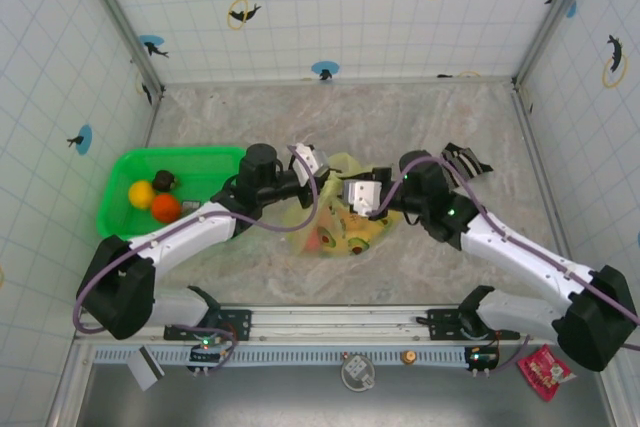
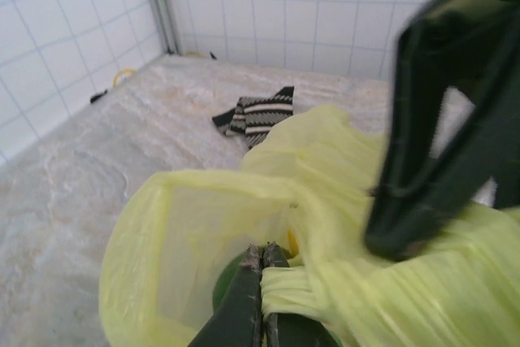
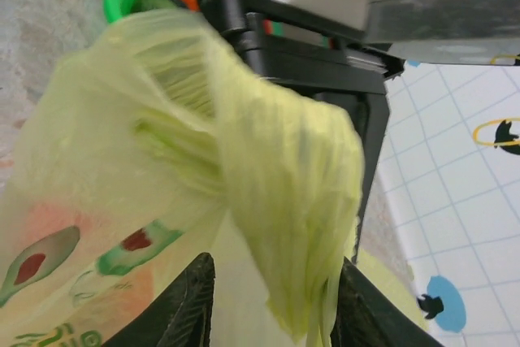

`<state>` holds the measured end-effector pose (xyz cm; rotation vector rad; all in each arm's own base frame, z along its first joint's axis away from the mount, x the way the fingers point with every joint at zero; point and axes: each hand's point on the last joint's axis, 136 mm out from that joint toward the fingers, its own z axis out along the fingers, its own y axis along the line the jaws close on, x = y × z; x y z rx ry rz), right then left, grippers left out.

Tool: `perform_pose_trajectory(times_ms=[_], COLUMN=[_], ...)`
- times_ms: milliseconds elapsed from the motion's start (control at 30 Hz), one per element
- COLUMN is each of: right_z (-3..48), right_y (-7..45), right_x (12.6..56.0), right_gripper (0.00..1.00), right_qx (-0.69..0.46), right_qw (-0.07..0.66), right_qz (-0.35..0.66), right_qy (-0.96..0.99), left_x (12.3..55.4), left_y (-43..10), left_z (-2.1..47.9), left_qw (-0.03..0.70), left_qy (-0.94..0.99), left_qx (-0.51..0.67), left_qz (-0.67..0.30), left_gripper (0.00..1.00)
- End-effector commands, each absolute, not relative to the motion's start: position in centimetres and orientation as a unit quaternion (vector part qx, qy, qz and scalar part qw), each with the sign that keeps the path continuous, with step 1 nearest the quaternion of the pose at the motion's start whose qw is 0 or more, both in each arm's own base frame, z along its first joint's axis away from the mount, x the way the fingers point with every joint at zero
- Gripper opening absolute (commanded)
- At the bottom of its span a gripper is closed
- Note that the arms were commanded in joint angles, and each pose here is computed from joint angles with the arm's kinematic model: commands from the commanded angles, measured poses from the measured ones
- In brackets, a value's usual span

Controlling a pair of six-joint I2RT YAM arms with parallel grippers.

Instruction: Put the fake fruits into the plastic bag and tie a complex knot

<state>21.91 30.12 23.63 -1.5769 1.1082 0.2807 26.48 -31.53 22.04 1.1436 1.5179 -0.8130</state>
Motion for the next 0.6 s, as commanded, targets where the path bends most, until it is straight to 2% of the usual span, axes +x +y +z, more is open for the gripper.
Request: perform_pose_trajectory(times_ms=[0,133,200,267,333,400,567], right_z=[25.4,27.7,28.9,29.6,29.7,29.9,28.2], right_y=[29.2,27.7,27.0,26.5,26.8,26.7,28.1], right_x=[21.9,20.5,20.6,21.1,20.4,20.2,20.5], right_gripper=[0.41,0.43,0.43,0.36,0.22,0.18,0.32], right_qx=[-0.616,-0.525,-0.453,-0.398,-0.387,-0.333,-0.206], right_qw=[0.615,0.672,0.672,0.653,0.631,0.619,0.484], right_qz=[0.080,0.114,0.169,0.208,0.246,0.304,0.446], right_qy=[0.486,0.510,0.561,0.610,0.626,0.643,0.724], left_x=[27.2,26.8,26.6,26.6,26.6,26.4,26.1], left_y=[-30.5,-29.7,-29.8,-29.8,-29.9,-30.2,-30.5], left_z=[23.1,22.7,22.7,22.6,22.5,22.5,22.5], left_qw=[0.535,0.543,0.544,0.542,0.540,0.538,0.537], left_qy=[0.651,0.655,0.652,0.655,0.657,0.657,0.660], left_qx=[0.427,0.416,0.418,0.413,0.408,0.407,0.405], left_qz=[-0.328,-0.322,-0.322,-0.327,-0.332,-0.335,-0.335], left_gripper=[0.00,0.00,0.00,0.00,0.00,0.00,0.00])
